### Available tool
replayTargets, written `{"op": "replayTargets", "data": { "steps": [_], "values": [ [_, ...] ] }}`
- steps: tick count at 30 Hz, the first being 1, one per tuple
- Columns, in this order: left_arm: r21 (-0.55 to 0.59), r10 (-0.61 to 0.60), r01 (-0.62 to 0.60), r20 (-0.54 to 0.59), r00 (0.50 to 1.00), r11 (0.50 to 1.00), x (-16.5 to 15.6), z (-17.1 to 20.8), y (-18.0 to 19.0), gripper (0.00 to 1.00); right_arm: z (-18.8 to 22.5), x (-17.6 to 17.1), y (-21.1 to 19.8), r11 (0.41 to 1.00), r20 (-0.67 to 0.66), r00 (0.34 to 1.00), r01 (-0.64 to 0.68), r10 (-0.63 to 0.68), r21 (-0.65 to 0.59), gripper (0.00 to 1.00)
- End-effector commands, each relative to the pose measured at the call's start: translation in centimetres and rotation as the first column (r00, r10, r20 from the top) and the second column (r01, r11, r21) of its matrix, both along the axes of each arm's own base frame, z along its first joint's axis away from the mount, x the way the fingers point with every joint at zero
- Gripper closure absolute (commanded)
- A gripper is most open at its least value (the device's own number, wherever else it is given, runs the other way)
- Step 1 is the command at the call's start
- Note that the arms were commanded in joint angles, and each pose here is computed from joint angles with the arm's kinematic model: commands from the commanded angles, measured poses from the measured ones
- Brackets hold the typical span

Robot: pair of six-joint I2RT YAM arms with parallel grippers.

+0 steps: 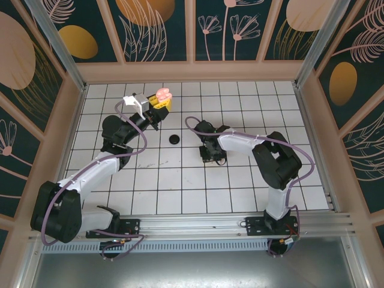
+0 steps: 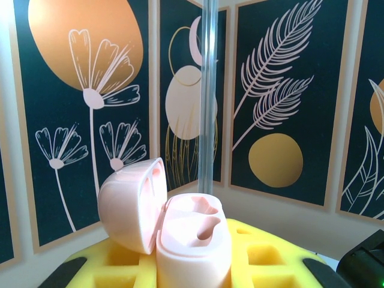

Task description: Insert the wireless bluetooth earbuds into the charging case

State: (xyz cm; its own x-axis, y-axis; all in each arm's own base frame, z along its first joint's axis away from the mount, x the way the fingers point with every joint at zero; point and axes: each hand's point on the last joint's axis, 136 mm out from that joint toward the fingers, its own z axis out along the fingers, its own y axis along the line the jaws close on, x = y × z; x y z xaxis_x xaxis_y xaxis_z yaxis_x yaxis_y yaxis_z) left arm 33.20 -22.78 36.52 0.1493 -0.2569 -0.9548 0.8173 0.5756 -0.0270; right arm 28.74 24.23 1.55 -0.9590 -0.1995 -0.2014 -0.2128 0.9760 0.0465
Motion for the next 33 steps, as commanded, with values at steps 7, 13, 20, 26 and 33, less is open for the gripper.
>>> {"op": "replayTargets", "data": {
  "steps": [7,13,20,26,33],
  "values": [
    [-0.014,-0.034,0.034,0.041,0.999,0.999,-1.3,1.5,-0.2,1.0,0.0,-0.1,0.1,0.999,-0.001,1.0,-0.025,0.025,-0.026,0.79],
    [-0.002,-0.028,0.029,0.04,0.999,1.0,-1.3,1.3,-0.1,1.0,2.9,0.3,0.6,0.999,0.055,0.999,-0.005,0.003,0.032,0.82],
    [0.039,-0.009,0.007,0.056,0.998,0.999,-1.4,0.3,0.0,1.0,10.2,1.7,1.5,0.989,0.192,0.981,0.001,-0.03,0.149,0.82],
    [0.091,-0.012,0.005,0.068,0.998,0.996,-1.8,-0.9,-0.8,1.0,20.6,4.3,3.3,0.958,0.397,0.917,-0.069,-0.049,0.278,0.82],
    [0.128,-0.021,0.008,0.097,0.995,0.992,-2.4,-1.6,-1.9,1.0,34.4,5.3,5.5,0.858,0.646,0.758,-0.273,-0.086,0.435,0.82]
  ]
}}
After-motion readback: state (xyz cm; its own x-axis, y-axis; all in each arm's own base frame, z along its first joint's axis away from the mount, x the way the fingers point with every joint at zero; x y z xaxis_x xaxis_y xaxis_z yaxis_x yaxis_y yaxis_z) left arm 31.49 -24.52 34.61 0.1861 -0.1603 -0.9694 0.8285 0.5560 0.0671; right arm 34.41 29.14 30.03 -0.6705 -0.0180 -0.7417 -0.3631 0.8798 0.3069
